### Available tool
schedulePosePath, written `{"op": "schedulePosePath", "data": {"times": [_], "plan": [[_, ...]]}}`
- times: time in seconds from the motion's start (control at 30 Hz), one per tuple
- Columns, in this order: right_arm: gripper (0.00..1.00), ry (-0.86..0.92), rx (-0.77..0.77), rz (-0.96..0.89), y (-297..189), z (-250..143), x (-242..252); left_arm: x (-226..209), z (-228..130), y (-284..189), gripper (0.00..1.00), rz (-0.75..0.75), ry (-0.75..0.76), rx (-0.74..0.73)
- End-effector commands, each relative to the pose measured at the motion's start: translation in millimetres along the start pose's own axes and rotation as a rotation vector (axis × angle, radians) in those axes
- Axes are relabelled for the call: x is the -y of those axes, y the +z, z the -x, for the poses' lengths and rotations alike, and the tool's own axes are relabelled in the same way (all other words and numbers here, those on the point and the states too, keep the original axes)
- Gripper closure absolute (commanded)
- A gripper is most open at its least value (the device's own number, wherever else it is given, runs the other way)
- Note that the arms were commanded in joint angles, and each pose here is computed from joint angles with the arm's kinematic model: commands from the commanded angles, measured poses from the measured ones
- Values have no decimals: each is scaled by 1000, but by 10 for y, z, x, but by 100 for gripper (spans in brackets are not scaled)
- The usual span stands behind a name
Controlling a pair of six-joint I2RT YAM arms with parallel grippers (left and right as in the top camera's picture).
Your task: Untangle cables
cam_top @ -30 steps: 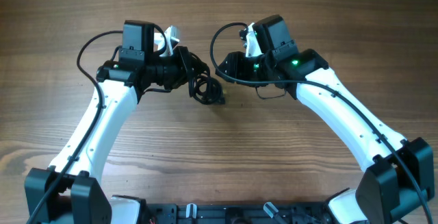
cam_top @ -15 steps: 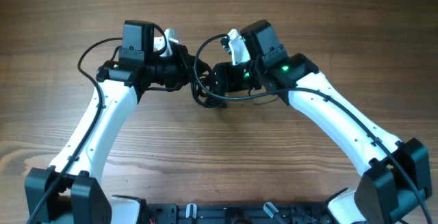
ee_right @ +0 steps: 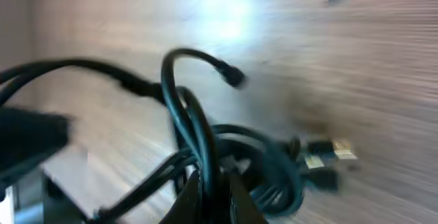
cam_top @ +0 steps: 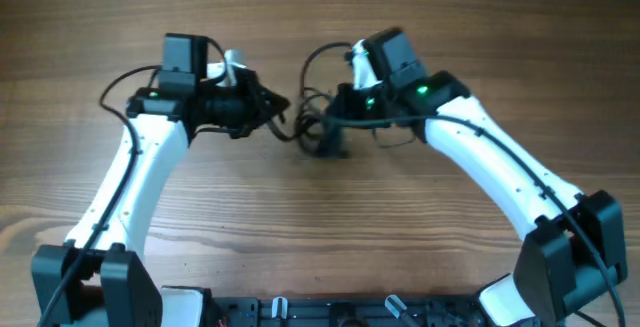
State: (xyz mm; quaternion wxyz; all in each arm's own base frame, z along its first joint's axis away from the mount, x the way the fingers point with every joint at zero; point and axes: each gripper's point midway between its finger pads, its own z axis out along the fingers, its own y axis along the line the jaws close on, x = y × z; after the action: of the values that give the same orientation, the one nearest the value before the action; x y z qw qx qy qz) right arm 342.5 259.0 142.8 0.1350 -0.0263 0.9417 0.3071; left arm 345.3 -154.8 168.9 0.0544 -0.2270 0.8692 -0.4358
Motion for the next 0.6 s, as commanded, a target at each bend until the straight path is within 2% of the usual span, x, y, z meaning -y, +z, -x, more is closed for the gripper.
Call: {"op": "schedulePosePath", "data": {"times": [0.0,0.27,0.37,0.5,0.57], "plan": [[96,84,26,-82,11,76,221,-108,179,-82,96,59,13,91],[96,70,-2,-1,20,45,68,-125,171,-63,96,77,22,96],[96,30,-31,128,4,30,-173,-95,49,49,89,108,135,71],[96,19,-42,176,-16,21,-265,-145,-41,165,59,192,205,83],[95,12,-39,177,-32,22,-271,-142,-101,227,29,222,281,78]]}}
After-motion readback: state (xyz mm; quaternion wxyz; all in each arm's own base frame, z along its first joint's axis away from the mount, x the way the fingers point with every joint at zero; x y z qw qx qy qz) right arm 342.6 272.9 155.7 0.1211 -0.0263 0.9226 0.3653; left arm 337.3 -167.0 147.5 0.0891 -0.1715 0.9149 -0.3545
